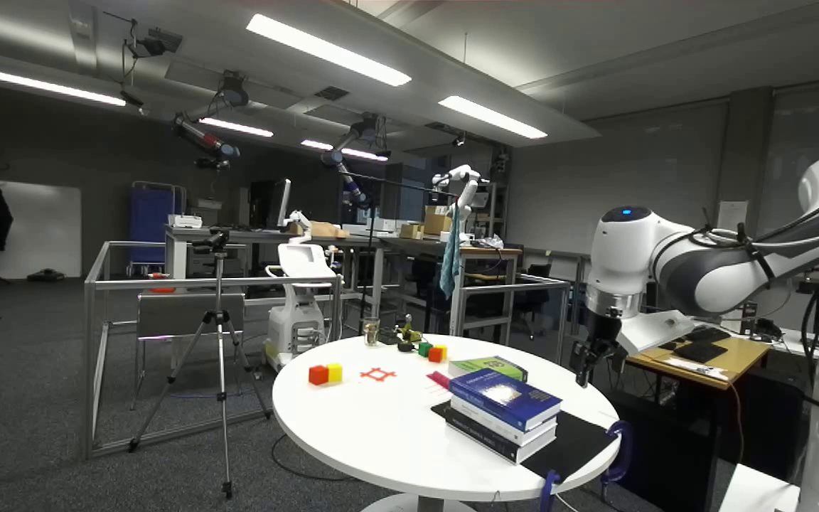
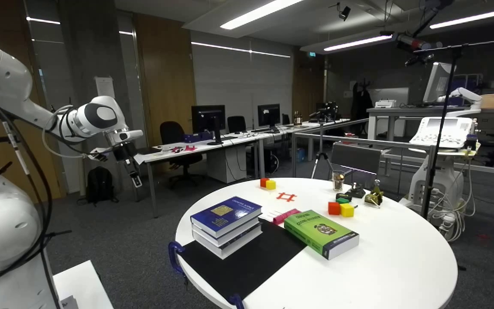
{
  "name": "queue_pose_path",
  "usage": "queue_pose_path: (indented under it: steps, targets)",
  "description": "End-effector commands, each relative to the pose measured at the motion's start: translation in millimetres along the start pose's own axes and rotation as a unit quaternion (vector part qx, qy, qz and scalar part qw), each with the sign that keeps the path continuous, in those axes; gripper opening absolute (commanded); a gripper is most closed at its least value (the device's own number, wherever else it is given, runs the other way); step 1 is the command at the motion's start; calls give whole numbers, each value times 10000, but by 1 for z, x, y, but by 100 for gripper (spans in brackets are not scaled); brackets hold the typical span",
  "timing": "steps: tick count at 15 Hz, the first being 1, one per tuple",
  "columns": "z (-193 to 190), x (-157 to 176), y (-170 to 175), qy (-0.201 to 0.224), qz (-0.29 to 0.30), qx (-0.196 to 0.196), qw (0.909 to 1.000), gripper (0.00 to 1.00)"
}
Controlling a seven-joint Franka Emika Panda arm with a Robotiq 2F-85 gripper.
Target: Move the stack of books to the right
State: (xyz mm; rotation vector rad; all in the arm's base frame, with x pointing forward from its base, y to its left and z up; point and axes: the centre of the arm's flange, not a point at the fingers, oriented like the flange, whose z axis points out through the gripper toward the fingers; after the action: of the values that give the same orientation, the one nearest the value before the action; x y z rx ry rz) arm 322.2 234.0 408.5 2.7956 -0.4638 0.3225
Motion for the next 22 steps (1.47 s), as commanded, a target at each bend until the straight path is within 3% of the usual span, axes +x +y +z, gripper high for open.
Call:
queue_pose_path:
  steps: [1, 5, 11, 15, 22]
  targets:
    - [18, 21, -51, 430, 551, -193, 9974, 100]
    - [38, 41, -94, 835, 1397, -279, 9863, 100]
    - [63, 80, -142, 1189, 2546, -190, 9595, 100]
    - [86, 98, -175, 1303, 2923, -208, 9472, 100]
    - [107, 98, -243, 1430, 3344, -55, 9315, 100]
